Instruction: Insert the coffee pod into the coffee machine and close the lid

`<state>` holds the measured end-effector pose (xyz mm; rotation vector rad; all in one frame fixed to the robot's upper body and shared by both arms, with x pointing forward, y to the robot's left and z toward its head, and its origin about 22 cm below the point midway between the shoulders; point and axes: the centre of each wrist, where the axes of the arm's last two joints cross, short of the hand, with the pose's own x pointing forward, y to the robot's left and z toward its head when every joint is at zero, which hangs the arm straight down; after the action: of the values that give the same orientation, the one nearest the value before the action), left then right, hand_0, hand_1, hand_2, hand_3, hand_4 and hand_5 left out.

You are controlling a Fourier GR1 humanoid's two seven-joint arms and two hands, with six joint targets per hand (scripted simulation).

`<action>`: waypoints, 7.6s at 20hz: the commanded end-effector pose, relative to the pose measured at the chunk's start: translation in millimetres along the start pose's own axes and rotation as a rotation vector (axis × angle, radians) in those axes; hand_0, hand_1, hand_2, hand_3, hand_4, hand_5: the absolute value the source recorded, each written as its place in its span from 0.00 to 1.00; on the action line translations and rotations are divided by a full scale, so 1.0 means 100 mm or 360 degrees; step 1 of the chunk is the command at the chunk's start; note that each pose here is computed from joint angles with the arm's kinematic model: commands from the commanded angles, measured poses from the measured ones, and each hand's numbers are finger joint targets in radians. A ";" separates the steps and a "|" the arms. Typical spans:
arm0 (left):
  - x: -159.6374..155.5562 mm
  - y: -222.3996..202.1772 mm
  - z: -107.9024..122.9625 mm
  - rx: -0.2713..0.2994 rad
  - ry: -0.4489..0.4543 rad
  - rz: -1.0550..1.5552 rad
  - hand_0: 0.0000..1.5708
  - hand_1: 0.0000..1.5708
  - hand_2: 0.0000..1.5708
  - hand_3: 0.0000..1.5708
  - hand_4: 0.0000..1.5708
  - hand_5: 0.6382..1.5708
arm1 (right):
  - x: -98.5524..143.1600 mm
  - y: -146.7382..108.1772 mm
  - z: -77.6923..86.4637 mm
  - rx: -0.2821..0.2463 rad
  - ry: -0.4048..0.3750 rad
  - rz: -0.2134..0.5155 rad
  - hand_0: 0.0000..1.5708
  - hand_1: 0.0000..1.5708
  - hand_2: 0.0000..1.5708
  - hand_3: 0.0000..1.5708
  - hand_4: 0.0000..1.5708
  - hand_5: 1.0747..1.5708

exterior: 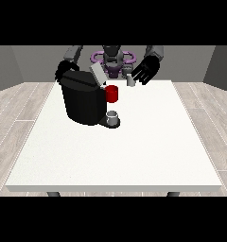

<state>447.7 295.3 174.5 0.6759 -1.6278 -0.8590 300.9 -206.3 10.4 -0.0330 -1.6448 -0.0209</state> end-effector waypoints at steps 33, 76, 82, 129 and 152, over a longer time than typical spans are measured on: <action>0.66 0.03 -0.30 0.0012 -0.0111 -0.0073 0.76 0.76 0.81 0.76 0.32 1.00 | 0.22 -0.06 -0.18 -0.0118 -0.0100 -0.0024 0.00 0.00 0.00 0.00 0.33 1.00; 0.53 0.29 -0.25 -0.0133 -0.0139 -0.0354 0.00 0.00 0.00 0.00 0.00 1.00 | 0.09 -0.17 -0.13 -0.0159 -0.0130 0.0023 0.00 0.00 0.00 0.00 0.23 1.00; 0.73 0.05 -0.31 -0.0116 -0.0157 -0.0303 0.00 0.00 0.00 0.00 0.00 1.00 | -0.02 -0.17 -0.13 -0.0180 -0.0045 0.0021 0.00 0.00 0.00 0.00 0.24 1.00; -0.52 -1.86 1.23 -0.0226 0.0119 0.1556 0.00 0.00 0.00 0.00 0.14 1.00 | 0.29 -0.53 -0.07 0.0184 -0.0022 0.0231 0.00 0.00 0.00 0.00 0.00 1.00; -0.29 -1.51 1.57 0.0012 0.0082 0.1502 0.00 0.00 0.00 0.00 0.00 1.00 | 0.45 -0.32 -0.75 0.0274 -0.0038 0.0189 0.00 0.00 0.00 0.00 0.00 1.00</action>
<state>306.1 261.1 12.2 -0.1120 -1.6411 -0.1474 363.0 -240.1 57.7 0.0008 -1.6725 0.1855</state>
